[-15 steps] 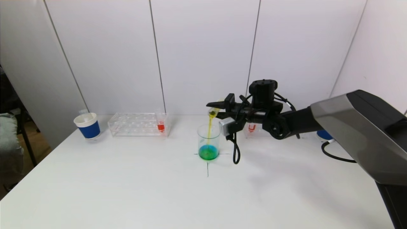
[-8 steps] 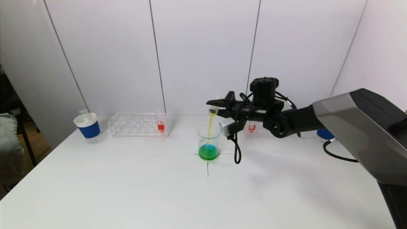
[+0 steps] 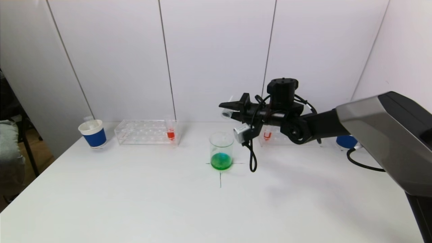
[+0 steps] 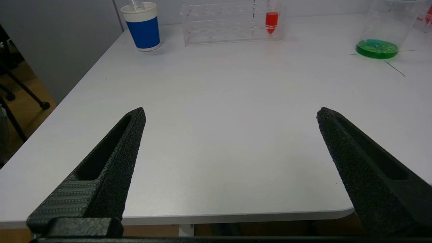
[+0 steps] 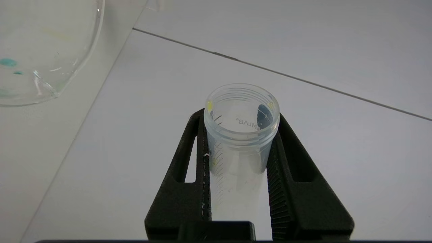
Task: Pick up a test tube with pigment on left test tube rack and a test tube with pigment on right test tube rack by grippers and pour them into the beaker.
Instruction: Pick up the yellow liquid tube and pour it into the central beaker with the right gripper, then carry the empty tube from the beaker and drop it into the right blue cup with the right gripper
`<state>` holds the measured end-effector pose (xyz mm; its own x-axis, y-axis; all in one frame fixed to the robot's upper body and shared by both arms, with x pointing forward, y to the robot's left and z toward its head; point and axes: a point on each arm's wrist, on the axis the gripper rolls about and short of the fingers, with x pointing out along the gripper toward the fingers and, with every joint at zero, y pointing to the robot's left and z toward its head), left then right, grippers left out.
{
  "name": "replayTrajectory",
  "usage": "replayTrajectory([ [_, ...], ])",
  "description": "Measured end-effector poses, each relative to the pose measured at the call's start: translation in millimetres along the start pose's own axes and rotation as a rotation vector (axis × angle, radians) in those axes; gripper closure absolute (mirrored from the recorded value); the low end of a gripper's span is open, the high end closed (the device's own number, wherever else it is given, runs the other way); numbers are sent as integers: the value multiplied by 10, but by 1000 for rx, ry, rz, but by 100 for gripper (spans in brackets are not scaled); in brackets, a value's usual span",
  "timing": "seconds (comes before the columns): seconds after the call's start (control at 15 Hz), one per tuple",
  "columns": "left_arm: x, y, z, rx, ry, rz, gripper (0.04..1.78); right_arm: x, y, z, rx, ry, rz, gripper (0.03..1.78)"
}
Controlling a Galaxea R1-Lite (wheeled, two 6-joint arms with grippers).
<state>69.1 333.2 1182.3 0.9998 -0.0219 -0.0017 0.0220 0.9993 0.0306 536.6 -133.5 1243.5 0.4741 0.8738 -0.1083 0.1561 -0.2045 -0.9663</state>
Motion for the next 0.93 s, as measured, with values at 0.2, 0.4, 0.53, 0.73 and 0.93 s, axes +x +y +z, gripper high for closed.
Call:
replayTrajectory([
  [0.2, 0, 0, 0, 0, 0, 1, 5, -4, -18, -3, -34, 3, -9, 128],
  [0.4, 0, 0, 0, 0, 0, 0, 5, -5, -14, -1, -51, 4, -8, 128],
  [0.53, 0, 0, 0, 0, 0, 0, 5, -6, -13, 0, -53, 5, -8, 128],
  [0.73, 0, 0, 0, 0, 0, 1, 5, -7, -8, 3, -56, 6, -7, 128],
  [0.93, 0, 0, 0, 0, 0, 0, 5, -10, 16, 14, -37, -2, 1, 128],
])
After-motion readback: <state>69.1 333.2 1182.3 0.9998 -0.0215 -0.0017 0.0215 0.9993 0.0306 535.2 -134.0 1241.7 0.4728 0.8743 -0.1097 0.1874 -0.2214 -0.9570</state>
